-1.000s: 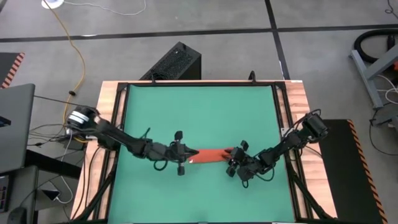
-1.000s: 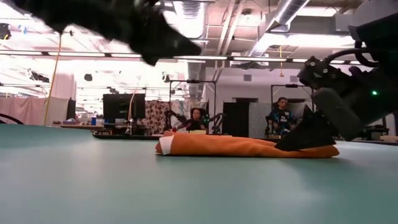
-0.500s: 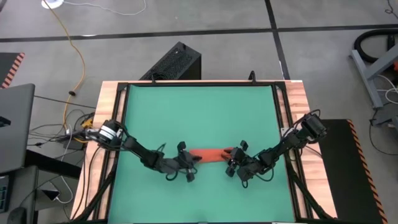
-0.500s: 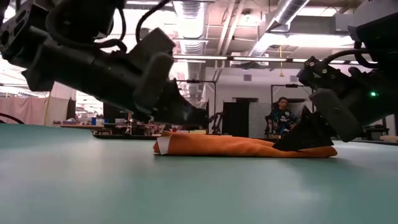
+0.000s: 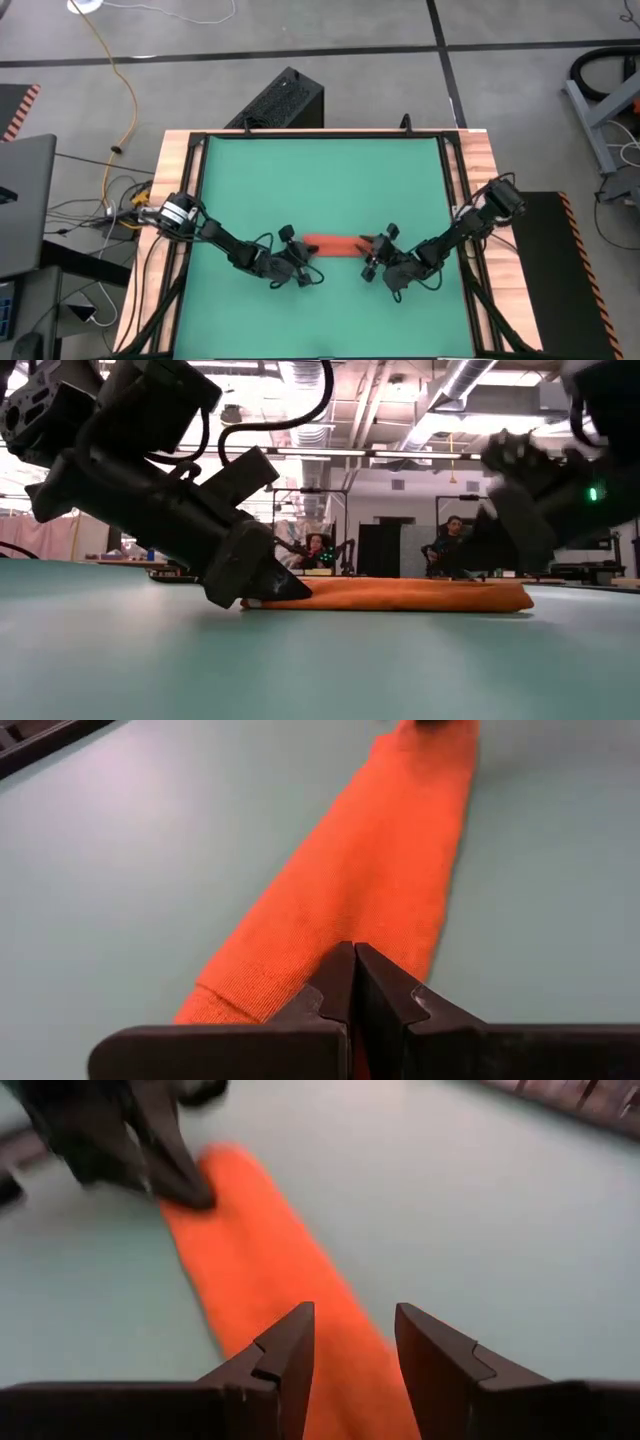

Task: Roll towel
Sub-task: Roll the orange towel

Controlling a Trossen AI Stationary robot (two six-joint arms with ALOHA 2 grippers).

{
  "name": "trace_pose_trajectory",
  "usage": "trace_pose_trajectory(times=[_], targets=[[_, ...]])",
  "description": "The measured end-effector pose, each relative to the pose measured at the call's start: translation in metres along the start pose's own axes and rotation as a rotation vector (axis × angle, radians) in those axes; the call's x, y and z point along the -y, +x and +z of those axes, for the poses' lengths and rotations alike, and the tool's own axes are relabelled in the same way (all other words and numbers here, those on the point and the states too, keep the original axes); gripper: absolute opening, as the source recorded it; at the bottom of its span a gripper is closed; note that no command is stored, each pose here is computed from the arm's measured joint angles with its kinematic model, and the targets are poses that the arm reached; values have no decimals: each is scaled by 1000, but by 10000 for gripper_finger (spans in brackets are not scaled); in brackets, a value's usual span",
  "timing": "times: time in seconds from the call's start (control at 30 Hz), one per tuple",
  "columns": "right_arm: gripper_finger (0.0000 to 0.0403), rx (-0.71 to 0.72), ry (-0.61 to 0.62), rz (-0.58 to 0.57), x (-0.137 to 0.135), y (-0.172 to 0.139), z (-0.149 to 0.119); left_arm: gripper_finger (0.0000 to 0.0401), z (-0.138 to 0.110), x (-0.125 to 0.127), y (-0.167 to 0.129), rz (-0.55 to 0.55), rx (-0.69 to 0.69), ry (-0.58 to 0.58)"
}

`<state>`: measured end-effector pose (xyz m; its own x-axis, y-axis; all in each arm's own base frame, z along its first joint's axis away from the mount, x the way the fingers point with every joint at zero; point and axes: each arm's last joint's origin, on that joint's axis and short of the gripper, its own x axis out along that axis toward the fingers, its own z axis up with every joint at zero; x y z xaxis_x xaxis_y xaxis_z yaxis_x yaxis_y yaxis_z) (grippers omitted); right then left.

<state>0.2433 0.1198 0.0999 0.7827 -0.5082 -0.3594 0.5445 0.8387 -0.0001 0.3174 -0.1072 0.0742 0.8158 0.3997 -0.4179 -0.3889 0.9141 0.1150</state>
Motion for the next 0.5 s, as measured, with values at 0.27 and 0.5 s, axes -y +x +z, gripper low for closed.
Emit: trace_pose_trajectory(times=[0.27,0.5], targets=[[162,105,-91,9,5,-14,44,0,4,-10,8,8,-18,49],[162,99,-119,199,4,2,42,0,10,-18,12,-43,-30,41]])
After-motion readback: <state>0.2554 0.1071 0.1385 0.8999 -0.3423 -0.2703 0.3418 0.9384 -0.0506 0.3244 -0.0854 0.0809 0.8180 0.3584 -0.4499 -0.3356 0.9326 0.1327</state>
